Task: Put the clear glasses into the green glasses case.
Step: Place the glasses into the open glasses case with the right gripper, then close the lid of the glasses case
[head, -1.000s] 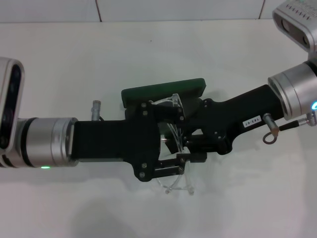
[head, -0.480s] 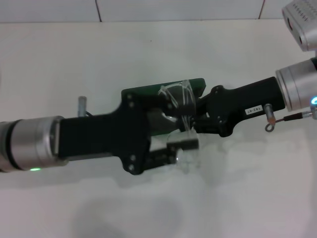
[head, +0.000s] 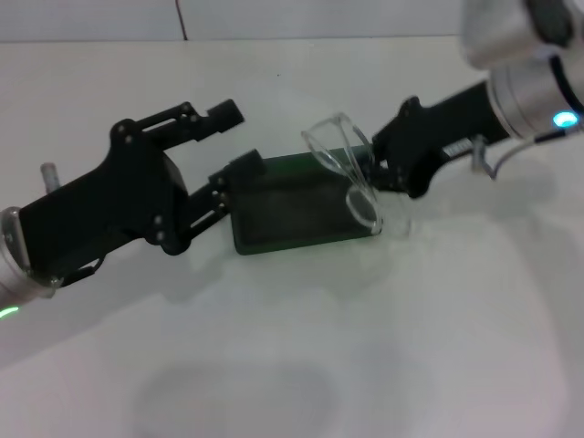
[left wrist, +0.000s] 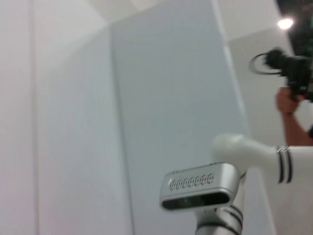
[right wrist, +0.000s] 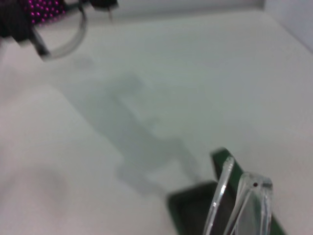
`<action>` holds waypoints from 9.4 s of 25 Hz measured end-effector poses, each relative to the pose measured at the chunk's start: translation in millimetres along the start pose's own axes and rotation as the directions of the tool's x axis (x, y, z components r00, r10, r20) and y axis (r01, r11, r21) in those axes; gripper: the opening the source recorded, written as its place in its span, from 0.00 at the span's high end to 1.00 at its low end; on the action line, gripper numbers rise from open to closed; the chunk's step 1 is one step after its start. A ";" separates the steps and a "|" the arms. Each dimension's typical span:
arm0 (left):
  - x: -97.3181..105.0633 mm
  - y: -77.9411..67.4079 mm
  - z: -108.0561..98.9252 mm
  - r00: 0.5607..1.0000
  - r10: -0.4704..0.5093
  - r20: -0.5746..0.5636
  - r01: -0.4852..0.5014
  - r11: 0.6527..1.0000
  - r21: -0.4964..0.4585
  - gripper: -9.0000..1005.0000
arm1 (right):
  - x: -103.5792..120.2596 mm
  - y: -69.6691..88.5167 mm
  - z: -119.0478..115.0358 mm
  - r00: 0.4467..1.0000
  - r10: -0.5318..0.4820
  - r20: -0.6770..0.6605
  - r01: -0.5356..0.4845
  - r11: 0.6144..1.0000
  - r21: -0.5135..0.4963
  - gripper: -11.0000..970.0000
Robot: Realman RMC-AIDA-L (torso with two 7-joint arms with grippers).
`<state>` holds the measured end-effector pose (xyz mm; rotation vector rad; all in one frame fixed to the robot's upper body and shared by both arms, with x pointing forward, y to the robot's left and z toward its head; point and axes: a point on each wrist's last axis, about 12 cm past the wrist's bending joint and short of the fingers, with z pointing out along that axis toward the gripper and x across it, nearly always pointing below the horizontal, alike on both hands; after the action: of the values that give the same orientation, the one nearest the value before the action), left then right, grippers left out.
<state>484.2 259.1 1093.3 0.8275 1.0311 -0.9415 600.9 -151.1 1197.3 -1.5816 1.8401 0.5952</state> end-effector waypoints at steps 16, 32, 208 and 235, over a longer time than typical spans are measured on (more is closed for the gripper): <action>13.8 4.5 1.5 0.997 -0.031 -0.066 0.025 0.995 -0.092 0.55 | -76.1 16.6 66.9 0.827 -0.275 -0.491 0.353 0.933 0.072 0.87; 14.8 6.6 0.3 0.996 -0.034 -0.081 0.025 0.994 -0.104 0.55 | -72.5 43.5 98.6 0.747 -0.455 -0.485 0.538 0.842 0.040 0.86; 61.1 54.8 51.4 0.736 -0.316 -0.599 0.229 0.949 -0.219 0.55 | 174.1 33.6 -34.2 0.661 0.074 0.747 -0.374 0.895 0.242 0.20; 60.8 42.5 48.3 0.722 -0.287 -0.630 0.264 0.955 -0.133 0.56 | 177.7 31.4 -32.7 0.672 0.089 0.735 -0.395 0.883 0.254 0.21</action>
<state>552.3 217.1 1055.6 1.0184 1.8133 -0.8961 550.5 -292.0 1091.4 -0.6658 1.4370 0.7620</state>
